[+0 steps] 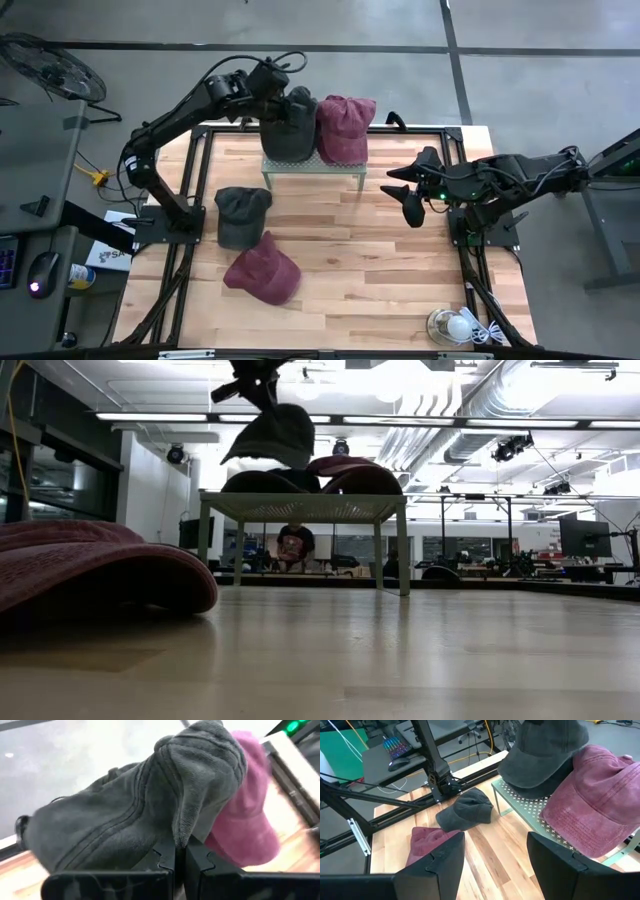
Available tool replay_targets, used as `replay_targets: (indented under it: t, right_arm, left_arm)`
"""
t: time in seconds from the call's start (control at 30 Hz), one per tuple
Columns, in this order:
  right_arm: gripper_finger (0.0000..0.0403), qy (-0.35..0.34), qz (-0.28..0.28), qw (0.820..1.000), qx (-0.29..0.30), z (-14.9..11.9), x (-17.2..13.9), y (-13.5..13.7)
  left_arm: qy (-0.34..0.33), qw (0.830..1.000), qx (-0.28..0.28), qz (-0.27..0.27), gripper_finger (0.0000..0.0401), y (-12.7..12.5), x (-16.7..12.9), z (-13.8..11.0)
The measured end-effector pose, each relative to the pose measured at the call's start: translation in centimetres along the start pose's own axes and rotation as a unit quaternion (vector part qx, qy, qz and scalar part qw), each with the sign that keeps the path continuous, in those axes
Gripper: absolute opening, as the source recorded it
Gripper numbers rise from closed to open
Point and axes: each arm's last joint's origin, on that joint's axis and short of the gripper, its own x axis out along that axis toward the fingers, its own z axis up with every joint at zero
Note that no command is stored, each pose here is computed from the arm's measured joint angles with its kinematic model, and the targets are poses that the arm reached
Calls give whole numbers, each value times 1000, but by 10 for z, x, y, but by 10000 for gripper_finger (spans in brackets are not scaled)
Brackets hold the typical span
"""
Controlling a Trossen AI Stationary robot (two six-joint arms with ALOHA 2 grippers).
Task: Pick & Place hat
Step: Stack the right black cap on top of the black cap on the shelf
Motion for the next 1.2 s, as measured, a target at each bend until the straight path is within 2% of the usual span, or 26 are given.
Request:
replay_targets:
  t: [0.47,0.63,0.93,1.07,1.2]
  right_arm:
    - [207,-7,-14,1000,9,0,0,-1]
    - [207,-9,-17,1000,14,0,0,-1]
    - [207,-13,-23,999,18,0,0,-1]
    - [207,-15,-28,999,21,0,1,-1]
    - [207,-12,-32,999,22,-1,4,0]
  left_arm:
    - [25,999,19,13,4,-1,22,0]
    - [22,999,22,25,18,0,24,0]
    - [26,997,65,25,28,0,24,-1]
    - [29,995,87,26,55,0,24,-1]
    - [27,995,90,29,106,0,24,-1]
